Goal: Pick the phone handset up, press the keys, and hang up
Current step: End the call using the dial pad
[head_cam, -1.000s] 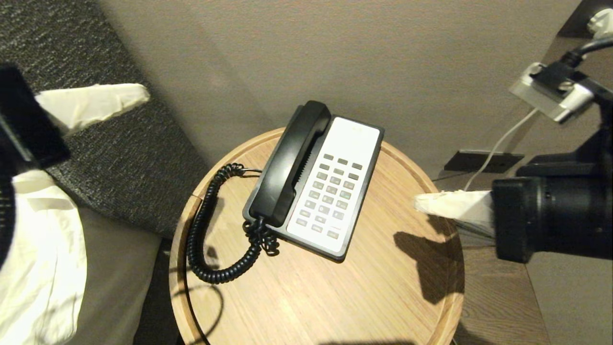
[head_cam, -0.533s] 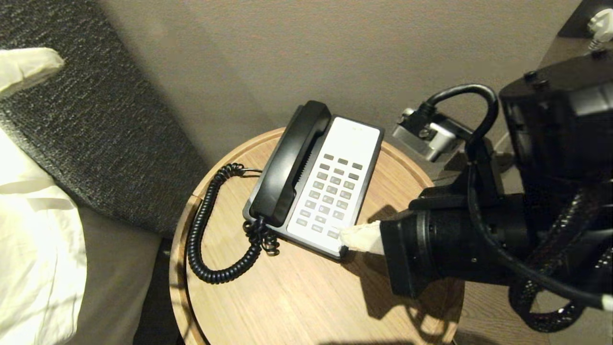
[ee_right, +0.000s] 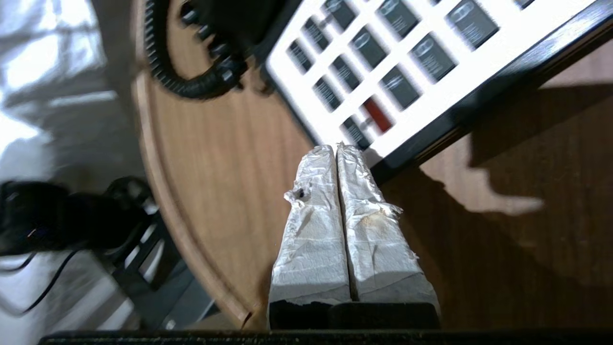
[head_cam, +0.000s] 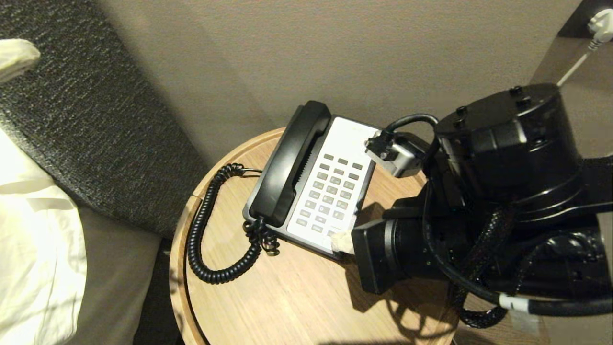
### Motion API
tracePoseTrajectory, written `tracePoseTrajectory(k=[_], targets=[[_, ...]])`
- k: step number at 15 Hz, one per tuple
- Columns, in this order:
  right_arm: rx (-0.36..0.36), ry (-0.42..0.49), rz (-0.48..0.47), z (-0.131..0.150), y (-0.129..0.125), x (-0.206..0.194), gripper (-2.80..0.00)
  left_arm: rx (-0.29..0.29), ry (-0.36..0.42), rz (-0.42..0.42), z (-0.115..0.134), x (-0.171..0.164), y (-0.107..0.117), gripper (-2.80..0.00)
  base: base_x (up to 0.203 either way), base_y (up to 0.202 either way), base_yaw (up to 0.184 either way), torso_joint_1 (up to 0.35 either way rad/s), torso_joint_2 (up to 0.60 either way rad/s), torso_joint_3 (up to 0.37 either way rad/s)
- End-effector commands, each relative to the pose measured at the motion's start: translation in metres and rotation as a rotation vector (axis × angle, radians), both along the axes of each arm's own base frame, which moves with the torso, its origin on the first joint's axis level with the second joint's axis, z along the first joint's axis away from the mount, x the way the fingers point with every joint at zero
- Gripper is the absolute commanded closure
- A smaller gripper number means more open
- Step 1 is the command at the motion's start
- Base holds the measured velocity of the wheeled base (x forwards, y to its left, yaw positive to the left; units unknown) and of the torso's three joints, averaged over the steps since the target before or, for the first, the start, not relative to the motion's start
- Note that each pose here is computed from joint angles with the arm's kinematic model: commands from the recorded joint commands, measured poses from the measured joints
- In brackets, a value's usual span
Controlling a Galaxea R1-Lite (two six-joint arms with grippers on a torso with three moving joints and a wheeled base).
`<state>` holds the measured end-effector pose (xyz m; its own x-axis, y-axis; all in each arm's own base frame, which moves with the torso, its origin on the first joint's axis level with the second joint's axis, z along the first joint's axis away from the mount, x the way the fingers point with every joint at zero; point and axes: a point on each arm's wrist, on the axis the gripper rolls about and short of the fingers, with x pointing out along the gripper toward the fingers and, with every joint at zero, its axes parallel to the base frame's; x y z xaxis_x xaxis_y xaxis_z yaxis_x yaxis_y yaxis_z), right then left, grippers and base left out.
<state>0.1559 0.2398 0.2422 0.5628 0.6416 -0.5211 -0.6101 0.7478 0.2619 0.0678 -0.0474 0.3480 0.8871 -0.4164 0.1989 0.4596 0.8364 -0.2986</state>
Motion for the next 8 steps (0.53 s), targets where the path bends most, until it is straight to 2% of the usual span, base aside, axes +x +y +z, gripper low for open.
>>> tracePoseTrajectory(k=[1,4,8], targets=[[-0.019,0.010,-0.019,-0.007,0.004,0.007,0.00,-0.003,0.002,0.001,-0.001,-0.001,0.001,0.00,0.000,0.000,0.000,0.000,0.00,0.000],[0.012,-0.013,-0.035,-0.007,0.006,0.013,0.00,-0.004,0.010,-0.001,-0.003,0.000,0.000,0.00,0.000,0.000,0.000,0.000,0.00,0.000],[0.002,-0.015,-0.043,-0.011,0.005,0.017,0.00,-0.013,0.007,-0.004,-0.002,-0.001,0.001,0.00,0.000,0.000,0.000,0.000,0.00,0.000]])
